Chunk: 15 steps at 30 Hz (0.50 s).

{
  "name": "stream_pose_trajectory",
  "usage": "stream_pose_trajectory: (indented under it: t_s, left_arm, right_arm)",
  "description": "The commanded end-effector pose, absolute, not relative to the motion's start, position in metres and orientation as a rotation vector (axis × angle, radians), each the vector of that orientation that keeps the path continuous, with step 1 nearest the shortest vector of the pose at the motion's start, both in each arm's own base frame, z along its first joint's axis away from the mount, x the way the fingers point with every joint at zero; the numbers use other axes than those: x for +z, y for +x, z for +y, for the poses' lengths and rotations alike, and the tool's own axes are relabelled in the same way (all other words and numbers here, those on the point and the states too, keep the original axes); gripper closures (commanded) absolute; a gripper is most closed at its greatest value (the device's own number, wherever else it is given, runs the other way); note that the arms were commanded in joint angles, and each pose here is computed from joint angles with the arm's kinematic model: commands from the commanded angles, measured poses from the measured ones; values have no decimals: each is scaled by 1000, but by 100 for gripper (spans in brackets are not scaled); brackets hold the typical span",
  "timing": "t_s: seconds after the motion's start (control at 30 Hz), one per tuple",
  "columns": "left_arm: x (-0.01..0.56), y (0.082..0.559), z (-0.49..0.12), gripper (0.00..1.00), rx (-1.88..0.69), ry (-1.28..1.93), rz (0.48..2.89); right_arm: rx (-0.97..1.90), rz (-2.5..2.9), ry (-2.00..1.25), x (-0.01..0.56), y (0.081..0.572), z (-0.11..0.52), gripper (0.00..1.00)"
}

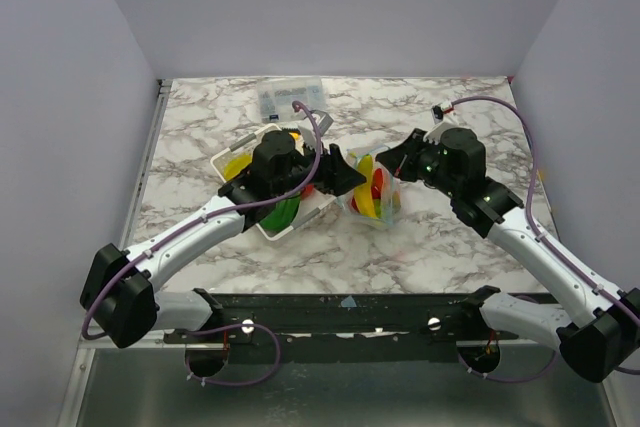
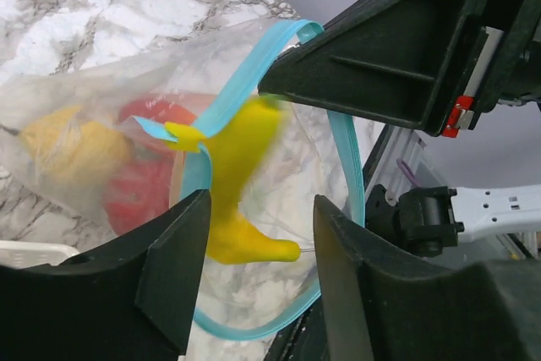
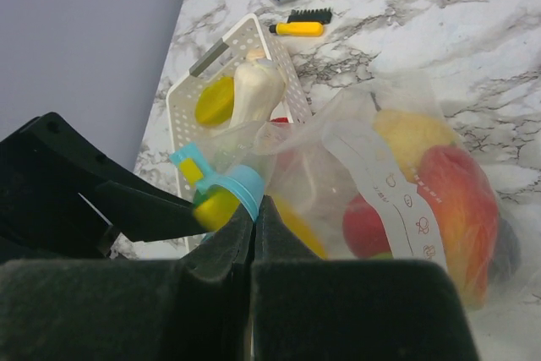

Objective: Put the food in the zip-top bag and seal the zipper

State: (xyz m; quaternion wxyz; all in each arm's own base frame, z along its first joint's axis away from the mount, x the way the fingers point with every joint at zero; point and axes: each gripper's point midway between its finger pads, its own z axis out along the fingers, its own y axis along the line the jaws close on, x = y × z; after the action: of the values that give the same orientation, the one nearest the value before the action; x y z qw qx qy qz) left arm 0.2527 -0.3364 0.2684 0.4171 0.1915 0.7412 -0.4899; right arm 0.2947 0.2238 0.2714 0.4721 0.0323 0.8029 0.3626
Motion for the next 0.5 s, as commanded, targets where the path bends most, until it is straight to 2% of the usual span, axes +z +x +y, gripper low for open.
stream_pose_trajectory:
  t_s: [0.0, 0.17, 0.47]
  left_arm:
    - [262, 255, -330, 43, -1173, 468, 1881]
    - [264, 261, -317, 34, -1101, 429, 1915]
    - [251, 261, -284, 35, -1025, 316, 2039]
  right_arm:
    - [896, 1891, 132, 289, 301, 219, 99]
    - [885, 1893, 131, 289, 303, 219, 100]
    - [849, 1914, 117, 285, 306, 218, 99]
